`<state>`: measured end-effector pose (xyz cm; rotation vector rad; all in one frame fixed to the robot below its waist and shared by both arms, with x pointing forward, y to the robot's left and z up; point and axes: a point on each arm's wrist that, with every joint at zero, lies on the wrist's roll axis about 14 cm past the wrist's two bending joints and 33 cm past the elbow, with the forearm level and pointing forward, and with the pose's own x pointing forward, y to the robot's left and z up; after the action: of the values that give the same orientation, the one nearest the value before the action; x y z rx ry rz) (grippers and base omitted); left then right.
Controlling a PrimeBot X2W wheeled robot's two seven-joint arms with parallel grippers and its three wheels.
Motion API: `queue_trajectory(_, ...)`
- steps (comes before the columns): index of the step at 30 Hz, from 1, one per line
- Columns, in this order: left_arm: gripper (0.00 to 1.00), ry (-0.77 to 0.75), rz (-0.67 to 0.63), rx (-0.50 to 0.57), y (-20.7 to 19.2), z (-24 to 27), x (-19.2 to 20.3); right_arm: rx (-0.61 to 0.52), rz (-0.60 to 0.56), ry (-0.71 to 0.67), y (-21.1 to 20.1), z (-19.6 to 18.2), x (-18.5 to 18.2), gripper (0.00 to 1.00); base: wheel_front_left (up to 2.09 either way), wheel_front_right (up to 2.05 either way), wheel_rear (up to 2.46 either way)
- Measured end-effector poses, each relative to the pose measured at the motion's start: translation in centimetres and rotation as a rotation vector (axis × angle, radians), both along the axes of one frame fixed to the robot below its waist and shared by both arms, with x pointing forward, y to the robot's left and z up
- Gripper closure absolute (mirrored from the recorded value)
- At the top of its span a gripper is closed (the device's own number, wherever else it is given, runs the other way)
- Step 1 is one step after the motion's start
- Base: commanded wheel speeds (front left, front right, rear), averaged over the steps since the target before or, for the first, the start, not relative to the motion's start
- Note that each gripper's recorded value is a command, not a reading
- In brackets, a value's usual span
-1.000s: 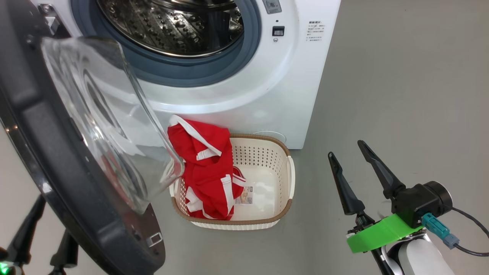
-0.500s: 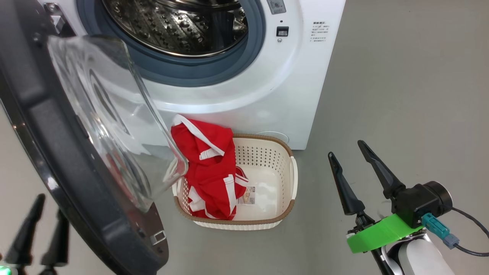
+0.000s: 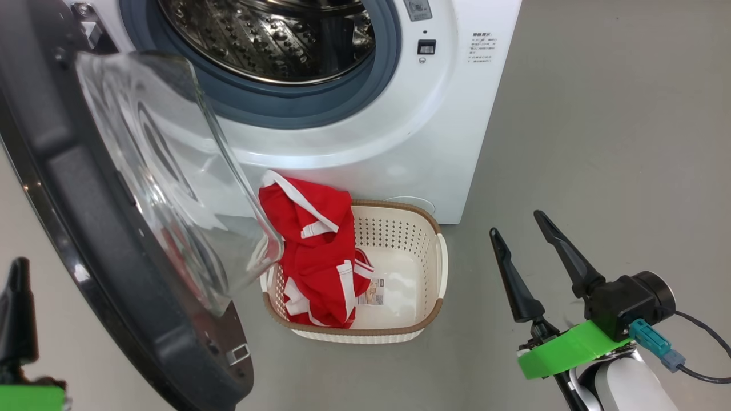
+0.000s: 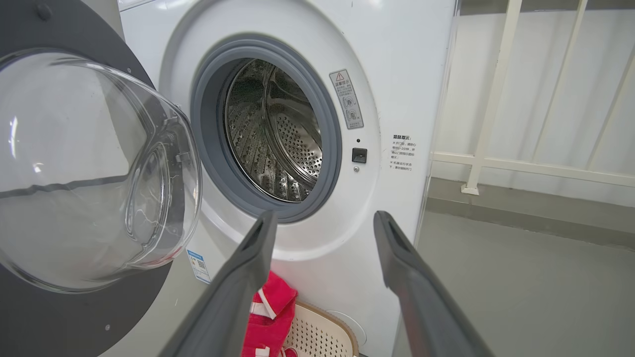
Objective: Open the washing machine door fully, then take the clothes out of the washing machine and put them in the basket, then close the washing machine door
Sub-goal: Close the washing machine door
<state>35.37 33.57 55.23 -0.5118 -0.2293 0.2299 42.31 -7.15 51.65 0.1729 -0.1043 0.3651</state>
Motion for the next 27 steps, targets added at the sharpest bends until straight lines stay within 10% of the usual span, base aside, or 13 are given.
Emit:
queue_trajectory(12,1.00,-0.102,-0.101,-0.744,-0.3,0.7,1.3,-0.001,-0.002,-0.001,-0.1,0.1,-0.2,0.00,0.00,0.00,0.00)
queue_trajectory(27,1.00,-0.123,-0.276,-1.021,-2.0,3.5,1.8,-0.001,-0.005,0.020,-0.2,-0.7,0.0,0.00,0.00,0.00,0.00)
